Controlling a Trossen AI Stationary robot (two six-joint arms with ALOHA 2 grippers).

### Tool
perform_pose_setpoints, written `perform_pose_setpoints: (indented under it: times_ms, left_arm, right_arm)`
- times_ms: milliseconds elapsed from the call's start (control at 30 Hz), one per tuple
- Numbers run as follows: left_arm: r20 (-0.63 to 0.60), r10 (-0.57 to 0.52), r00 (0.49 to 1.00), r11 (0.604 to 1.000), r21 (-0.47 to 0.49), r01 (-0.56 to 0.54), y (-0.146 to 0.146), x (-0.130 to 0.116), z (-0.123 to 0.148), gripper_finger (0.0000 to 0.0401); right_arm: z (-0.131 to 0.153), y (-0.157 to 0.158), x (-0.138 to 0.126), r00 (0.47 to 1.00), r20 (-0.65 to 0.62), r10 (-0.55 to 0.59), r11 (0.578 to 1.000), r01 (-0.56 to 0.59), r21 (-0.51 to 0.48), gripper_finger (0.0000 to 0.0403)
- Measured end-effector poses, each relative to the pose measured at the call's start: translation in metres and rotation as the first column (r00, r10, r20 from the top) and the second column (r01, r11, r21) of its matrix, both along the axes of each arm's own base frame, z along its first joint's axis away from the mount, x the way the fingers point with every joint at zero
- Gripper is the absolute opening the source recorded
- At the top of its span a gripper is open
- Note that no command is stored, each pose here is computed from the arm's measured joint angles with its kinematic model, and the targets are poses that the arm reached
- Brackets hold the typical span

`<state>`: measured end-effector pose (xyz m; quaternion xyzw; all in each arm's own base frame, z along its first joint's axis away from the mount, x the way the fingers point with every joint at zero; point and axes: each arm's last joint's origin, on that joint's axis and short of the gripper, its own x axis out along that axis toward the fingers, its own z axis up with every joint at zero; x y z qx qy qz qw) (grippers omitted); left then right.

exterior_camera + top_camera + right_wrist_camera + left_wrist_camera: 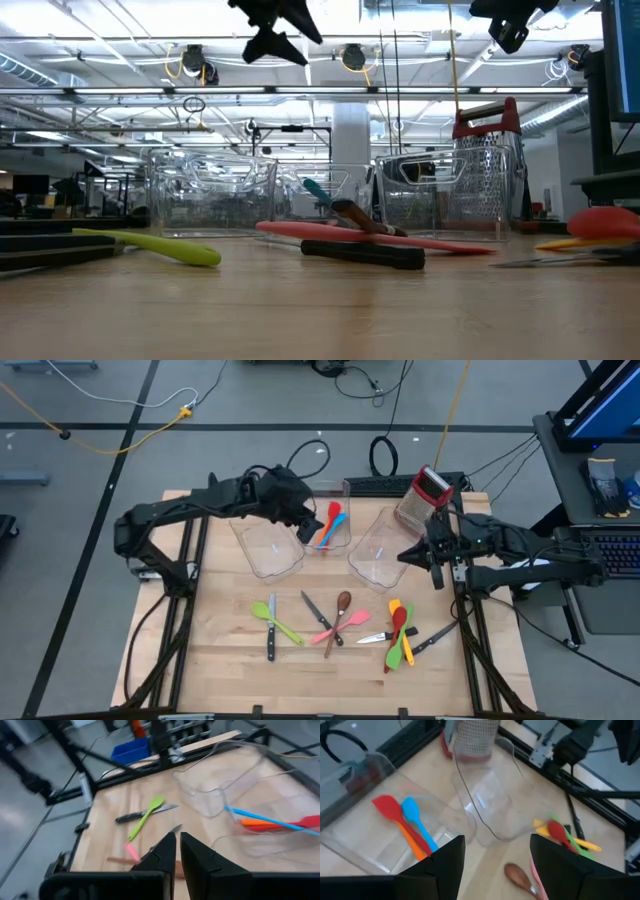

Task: Pick & Place Kitchen Items
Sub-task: Put the green serving spoon in the left bin

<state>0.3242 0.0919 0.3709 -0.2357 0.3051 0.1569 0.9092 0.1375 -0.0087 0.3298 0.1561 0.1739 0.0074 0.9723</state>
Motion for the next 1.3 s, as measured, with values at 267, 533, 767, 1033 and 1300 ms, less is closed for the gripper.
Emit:
perform_pose_setpoints:
  times_ms: [267, 533, 767, 1033, 1300]
  left_arm:
    - [-0.047, -0.064, 0.997, 0.998, -0.02, 0.063, -0.024, -0.003, 0.0, 0.023]
    - [0.028, -0.221, 0.975, 0.975, -0.024, 0.222, -0.045, 0.004, -0.018, 0.023]
    - [0.198, -0.244, 0.949, 0.969, 0.013, 0.246, -0.058, -0.007, -0.036, 0.023]
    - [0.238, -0.185, 0.953, 0.982, 0.013, 0.187, -0.08, -0.041, -0.057, 0.023]
    - [0.31, -0.197, 0.93, 0.979, 0.02, 0.201, -0.105, -0.074, -0.067, 0.023]
  right_arm:
    - [-0.005, 0.009, 0.01, 0.984, -0.034, 0.173, 0.985, -0.172, 0.027, 0.002]
    - [-0.013, 0.032, 0.018, 0.936, -0.094, 0.34, 0.939, -0.344, -0.026, 0.0002]
    - [-0.027, 0.051, 0.025, 0.901, -0.213, 0.378, 0.918, -0.395, -0.041, 0.0001]
    - [-0.044, 0.069, 0.041, 0.848, -0.321, 0.421, 0.885, -0.461, -0.059, 0.0002]
    - [-0.064, 0.087, 0.057, 0.798, -0.421, 0.432, 0.852, -0.514, -0.101, 0.0004]
